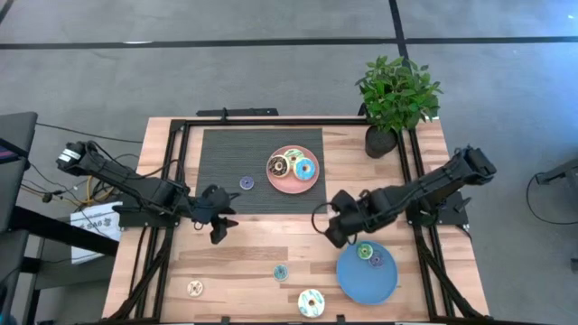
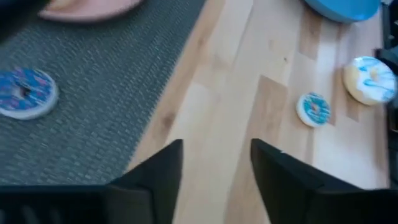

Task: Pick & Place donuts
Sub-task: Put the small white donut on the blue plate

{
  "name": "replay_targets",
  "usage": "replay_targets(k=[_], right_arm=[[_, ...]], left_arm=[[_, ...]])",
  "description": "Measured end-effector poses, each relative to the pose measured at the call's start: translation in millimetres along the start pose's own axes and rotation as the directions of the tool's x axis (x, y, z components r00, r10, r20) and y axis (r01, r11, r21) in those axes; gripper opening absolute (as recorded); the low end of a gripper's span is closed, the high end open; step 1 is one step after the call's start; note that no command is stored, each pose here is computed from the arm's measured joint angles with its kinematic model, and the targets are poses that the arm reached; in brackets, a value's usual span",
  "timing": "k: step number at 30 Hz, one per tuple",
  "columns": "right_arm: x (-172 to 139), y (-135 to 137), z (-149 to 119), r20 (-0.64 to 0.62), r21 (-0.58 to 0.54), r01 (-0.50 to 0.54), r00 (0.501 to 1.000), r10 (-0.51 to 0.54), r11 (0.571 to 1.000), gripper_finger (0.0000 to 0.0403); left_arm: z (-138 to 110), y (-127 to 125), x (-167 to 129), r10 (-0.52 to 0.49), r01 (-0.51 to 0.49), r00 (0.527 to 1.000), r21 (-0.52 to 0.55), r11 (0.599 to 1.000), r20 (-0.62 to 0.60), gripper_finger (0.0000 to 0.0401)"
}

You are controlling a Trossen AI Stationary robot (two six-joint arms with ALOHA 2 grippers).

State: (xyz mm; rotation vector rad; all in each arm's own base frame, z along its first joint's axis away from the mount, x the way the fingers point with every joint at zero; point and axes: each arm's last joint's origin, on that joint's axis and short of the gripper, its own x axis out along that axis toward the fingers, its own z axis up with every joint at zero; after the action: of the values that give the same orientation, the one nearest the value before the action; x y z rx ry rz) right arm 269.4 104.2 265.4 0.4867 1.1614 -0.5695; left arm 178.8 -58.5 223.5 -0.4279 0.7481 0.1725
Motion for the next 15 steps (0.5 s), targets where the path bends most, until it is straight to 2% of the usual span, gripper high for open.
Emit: replay_targets(k=[3, 7, 11, 15], right_arm=[[-2, 1, -7, 0.016, -0.008, 0.027, 1.0, -0.027, 1.0, 0.0005], [-3, 1, -12, 0.009, -0.01, 0.044, 0.999, -0.044, 0.999, 0.0001], [-4, -1, -14, -0.002, -0.11, 0.067, 0.998, -0.068, 0.992, 0.0], [5, -10, -15, -0.026, -0.221, 0.066, 0.997, -0.074, 0.973, 0.0]], left_arm=[[0, 0, 0, 0.01, -0.009, 1.0, -0.064, 0.998, 0.011, 0.022], [3, -3, -2, 0.001, 0.001, 1.0, -0.138, 0.99, 0.011, 0.0234], [12, -13, -5, 0.061, -0.058, 0.998, -0.206, 0.977, 0.007, 0.0232], [28, -32, 1, 0.158, -0.155, 0.987, -0.221, 0.963, -0.007, 0.0231]])
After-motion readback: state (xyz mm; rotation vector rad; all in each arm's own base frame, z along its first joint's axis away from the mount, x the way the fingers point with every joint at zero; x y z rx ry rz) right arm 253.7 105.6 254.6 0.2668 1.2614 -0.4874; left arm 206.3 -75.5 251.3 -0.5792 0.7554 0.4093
